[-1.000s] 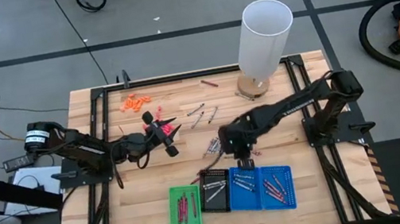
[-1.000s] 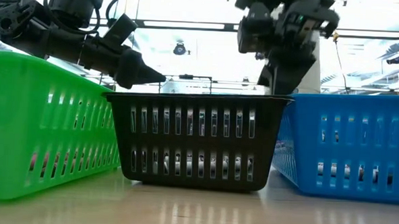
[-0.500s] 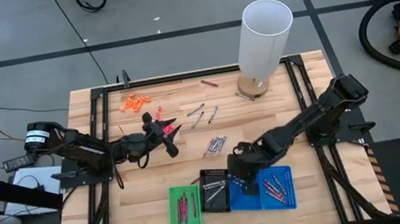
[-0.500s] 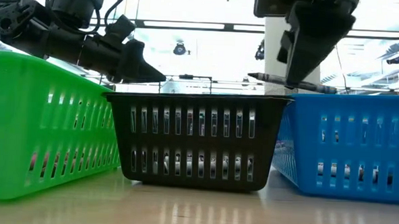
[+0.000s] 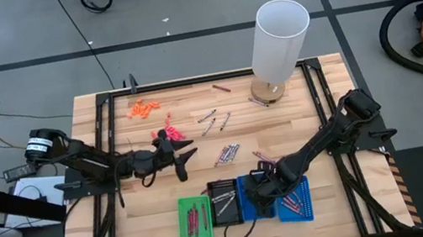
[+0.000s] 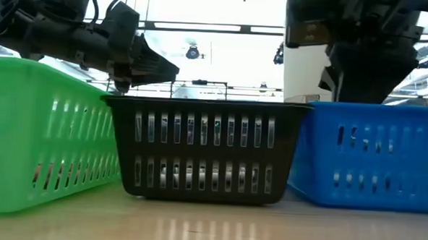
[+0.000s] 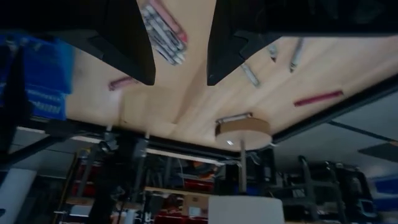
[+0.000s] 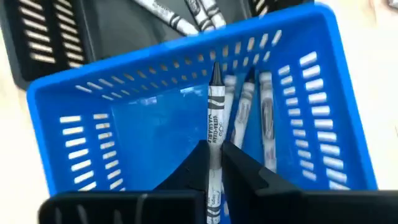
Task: Sort crayons
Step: Put the black crayon into the left blue bin
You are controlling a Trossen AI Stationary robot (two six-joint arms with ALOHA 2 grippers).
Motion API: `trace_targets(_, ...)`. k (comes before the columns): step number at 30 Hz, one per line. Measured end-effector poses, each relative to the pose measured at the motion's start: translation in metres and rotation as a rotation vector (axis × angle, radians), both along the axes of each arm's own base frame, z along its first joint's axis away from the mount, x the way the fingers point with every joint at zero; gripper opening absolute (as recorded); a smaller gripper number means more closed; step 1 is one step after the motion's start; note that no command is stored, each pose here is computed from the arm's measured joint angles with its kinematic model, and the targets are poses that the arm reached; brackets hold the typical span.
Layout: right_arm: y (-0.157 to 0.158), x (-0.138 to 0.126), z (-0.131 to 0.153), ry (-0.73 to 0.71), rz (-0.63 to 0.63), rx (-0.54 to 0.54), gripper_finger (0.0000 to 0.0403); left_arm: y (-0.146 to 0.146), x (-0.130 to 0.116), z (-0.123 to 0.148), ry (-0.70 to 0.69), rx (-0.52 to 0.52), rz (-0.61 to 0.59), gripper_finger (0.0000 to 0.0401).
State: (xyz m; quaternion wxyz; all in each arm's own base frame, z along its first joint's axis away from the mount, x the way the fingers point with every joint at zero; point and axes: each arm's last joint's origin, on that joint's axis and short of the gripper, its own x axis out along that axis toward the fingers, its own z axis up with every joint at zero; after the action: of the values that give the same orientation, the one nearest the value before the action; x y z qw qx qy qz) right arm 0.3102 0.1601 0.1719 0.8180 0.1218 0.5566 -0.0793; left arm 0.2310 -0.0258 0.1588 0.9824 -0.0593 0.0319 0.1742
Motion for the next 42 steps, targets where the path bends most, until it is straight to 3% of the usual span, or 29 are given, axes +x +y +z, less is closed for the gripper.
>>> trace_targets(9, -0.004, -0.004, 0.01, 0.002, -0.014, 0.005, 0.0107, -0.019, -0.003, -0.002, -0.004, -0.064, -0.065, 0.0157)
trace_targets(14, -0.007, -0.01, 0.015, 0.021, -0.012, -0.017, 0.0122, -0.023, -0.005, -0.004, 0.007, -0.089, -0.034, 0.0157)
trace_targets(18, -0.013, -0.015, 0.03, -0.039, -0.007, -0.13, 0.0121, -0.017, 0.004, -0.008, 0.114, -0.137, -0.015, 0.0157)
trace_targets(24, -0.026, -0.015, 0.046, -0.107, 0.09, -0.26, 0.0121, -0.002, 0.023, -0.002, 0.303, -0.117, 0.062, 0.0157)
trace_targets(29, -0.043, -0.016, 0.037, -0.121, 0.072, -0.52, 0.0121, 0.018, 0.04, 0.01, 0.386, -0.166, 0.048, 0.0157)
trace_targets(32, -0.053, -0.02, 0.025, -0.11, 0.056, -0.605, 0.0121, 0.03, 0.045, 0.01, 0.408, -0.172, 0.073, 0.0157)
trace_targets(37, -0.077, -0.032, 0.004, -0.151, 0.032, -0.574, 0.0121, 0.048, 0.054, 0.005, 0.434, -0.178, 0.116, 0.0157)
trace_targets(42, -0.103, -0.049, 0.002, -0.278, -0.006, -0.537, 0.0115, 0.062, 0.07, 0.001, 0.466, -0.182, 0.12, 0.0157)
